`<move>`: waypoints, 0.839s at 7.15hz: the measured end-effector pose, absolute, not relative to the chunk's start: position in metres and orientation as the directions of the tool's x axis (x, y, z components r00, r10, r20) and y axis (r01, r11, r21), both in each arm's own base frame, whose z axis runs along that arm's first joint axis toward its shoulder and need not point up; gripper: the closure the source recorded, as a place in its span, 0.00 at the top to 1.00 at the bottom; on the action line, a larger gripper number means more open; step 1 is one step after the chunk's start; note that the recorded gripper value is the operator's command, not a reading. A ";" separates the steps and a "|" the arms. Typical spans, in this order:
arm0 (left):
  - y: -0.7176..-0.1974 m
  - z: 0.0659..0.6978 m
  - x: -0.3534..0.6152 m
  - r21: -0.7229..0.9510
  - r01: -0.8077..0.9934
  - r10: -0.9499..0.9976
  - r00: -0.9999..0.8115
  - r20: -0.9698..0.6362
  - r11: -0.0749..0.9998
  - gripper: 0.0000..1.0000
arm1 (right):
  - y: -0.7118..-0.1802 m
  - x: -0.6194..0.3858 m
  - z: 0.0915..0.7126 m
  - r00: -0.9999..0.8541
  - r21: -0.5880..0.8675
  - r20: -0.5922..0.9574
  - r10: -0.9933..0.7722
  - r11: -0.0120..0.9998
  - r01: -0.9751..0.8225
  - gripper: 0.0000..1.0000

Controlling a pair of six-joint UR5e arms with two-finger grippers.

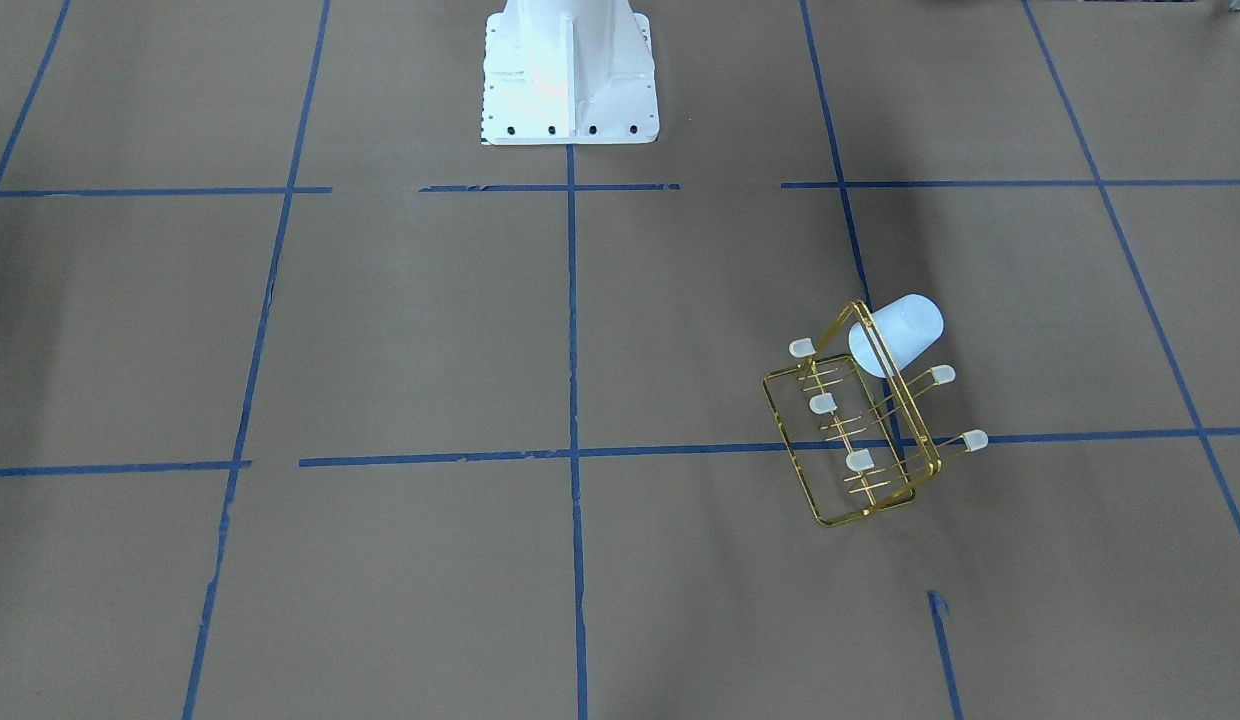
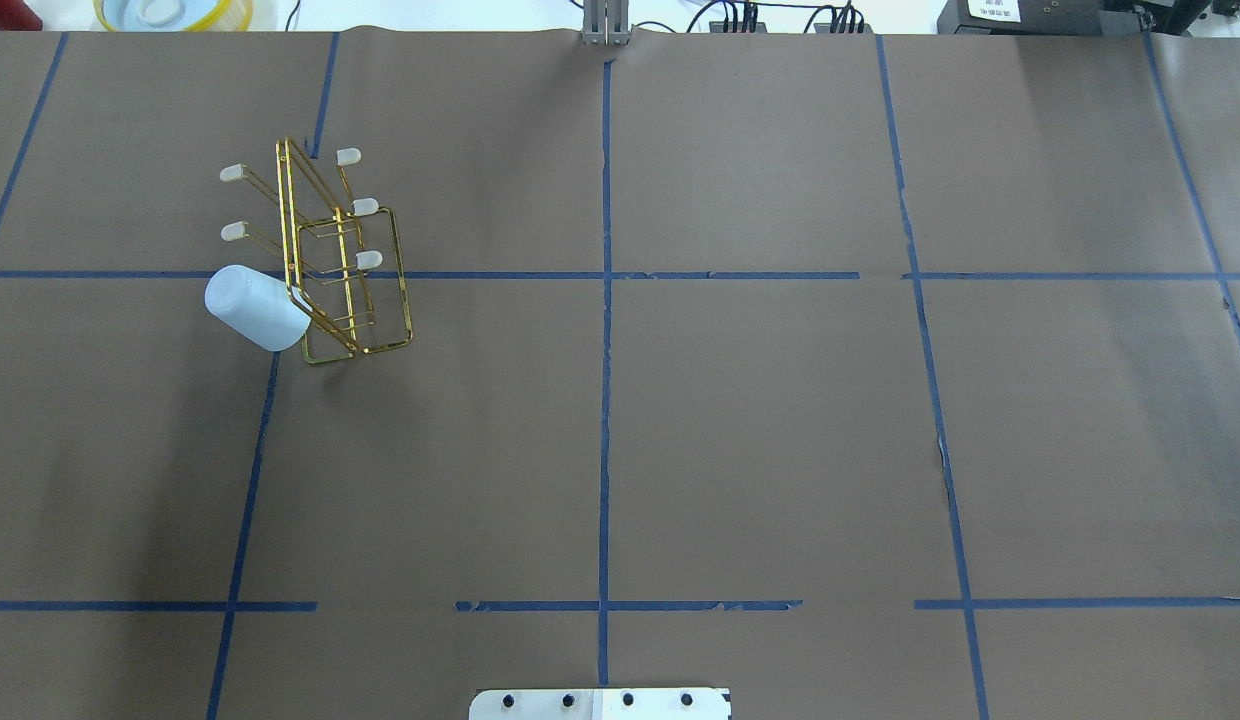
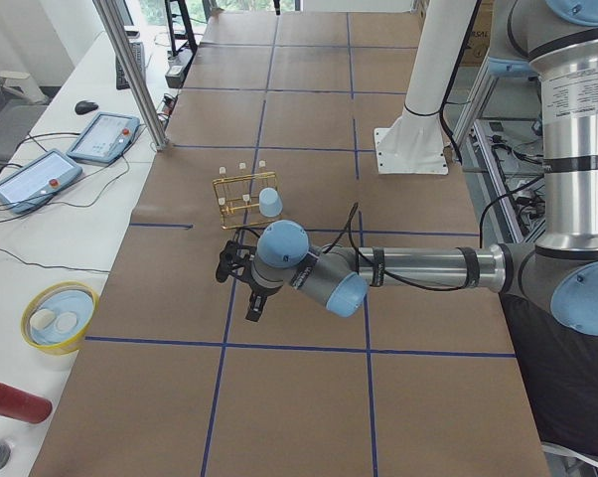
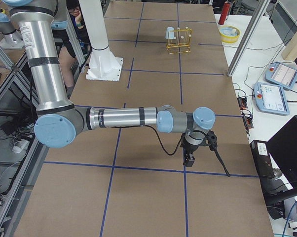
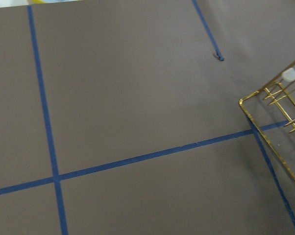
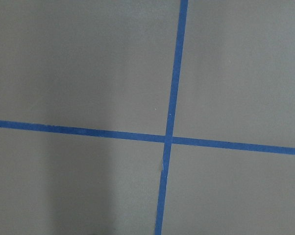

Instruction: Hang cup on cup holder

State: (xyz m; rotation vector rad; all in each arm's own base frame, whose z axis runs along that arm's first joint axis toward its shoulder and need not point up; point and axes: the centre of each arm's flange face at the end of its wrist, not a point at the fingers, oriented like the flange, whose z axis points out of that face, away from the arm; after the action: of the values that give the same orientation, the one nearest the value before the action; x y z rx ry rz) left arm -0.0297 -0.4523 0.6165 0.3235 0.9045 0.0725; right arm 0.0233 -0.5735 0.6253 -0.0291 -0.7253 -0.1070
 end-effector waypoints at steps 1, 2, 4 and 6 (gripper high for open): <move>-0.452 0.634 -0.034 0.281 0.024 0.196 0.657 -0.728 0.959 1.00 | -0.573 0.023 0.625 0.743 0.010 0.663 -0.087 0.994 0.108 1.00; -0.451 0.649 -0.040 0.242 -0.038 0.200 0.691 -0.694 0.970 1.00 | -0.573 0.023 0.625 0.743 0.010 0.663 -0.087 0.994 0.108 1.00; -0.464 0.649 -0.058 0.161 -0.073 0.164 0.717 -0.677 0.984 1.00 | -0.573 0.023 0.625 0.743 0.010 0.663 -0.087 0.994 0.108 1.00; -0.473 0.641 -0.076 0.133 -0.041 0.121 0.723 -0.680 0.990 1.00 | -0.573 0.023 0.625 0.743 0.010 0.663 -0.087 0.994 0.108 1.00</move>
State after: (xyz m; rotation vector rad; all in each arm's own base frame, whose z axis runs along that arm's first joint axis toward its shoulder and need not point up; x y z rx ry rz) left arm -0.0760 -0.4726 0.6412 0.1116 0.7581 0.0897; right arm 0.0234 -0.5734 0.6253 -0.0292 -0.7254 -0.1069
